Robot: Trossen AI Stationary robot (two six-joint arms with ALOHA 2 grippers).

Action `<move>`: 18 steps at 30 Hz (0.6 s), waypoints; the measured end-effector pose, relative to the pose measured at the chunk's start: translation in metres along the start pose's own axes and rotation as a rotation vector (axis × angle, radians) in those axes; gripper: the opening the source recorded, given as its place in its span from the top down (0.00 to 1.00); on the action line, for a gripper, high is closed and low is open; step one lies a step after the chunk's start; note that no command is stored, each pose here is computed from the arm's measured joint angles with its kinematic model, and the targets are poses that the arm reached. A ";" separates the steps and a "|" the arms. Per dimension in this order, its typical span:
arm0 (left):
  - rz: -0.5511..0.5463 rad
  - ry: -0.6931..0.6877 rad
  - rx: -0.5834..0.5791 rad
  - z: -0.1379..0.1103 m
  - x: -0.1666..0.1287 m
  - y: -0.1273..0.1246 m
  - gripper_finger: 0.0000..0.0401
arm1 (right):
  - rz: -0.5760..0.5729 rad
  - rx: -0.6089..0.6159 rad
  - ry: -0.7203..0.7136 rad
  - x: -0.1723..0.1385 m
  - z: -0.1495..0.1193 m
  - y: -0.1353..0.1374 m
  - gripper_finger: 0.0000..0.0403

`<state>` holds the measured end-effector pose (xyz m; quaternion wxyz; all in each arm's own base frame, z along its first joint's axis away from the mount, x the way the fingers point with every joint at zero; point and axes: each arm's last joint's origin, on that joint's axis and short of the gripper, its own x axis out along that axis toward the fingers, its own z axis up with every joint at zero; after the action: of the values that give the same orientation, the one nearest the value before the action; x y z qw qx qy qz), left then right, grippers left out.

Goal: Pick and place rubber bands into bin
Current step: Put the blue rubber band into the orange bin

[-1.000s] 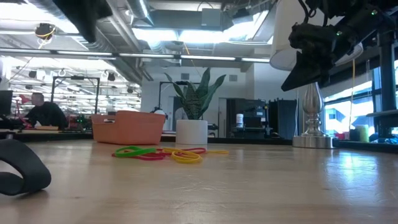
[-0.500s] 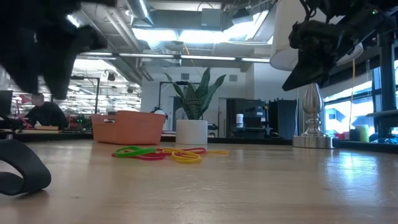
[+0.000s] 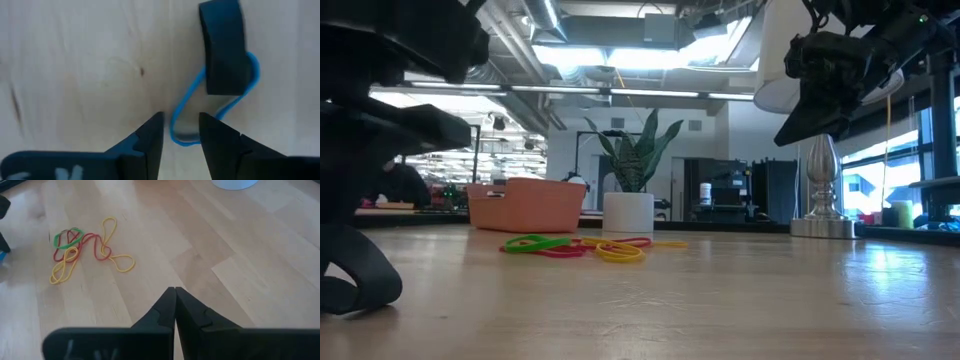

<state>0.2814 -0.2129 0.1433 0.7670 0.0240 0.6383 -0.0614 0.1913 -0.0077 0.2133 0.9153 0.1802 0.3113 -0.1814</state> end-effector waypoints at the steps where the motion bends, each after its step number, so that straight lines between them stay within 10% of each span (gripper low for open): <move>1: 0.006 0.006 0.002 -0.001 0.002 -0.001 0.71 | 0.000 0.000 0.000 0.000 0.000 0.000 0.96; 7: 0.029 0.042 -0.003 -0.003 0.002 0.003 0.96 | 0.000 -0.001 0.000 0.000 0.000 0.000 0.96; 18: 0.062 0.045 -0.056 -0.015 -0.080 0.041 0.99 | 0.004 -0.002 -0.009 0.000 0.001 0.000 0.96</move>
<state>0.2576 -0.1656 0.2173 0.7542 0.0240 0.6559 -0.0191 0.1919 -0.0077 0.2141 0.9172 0.1793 0.3069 -0.1801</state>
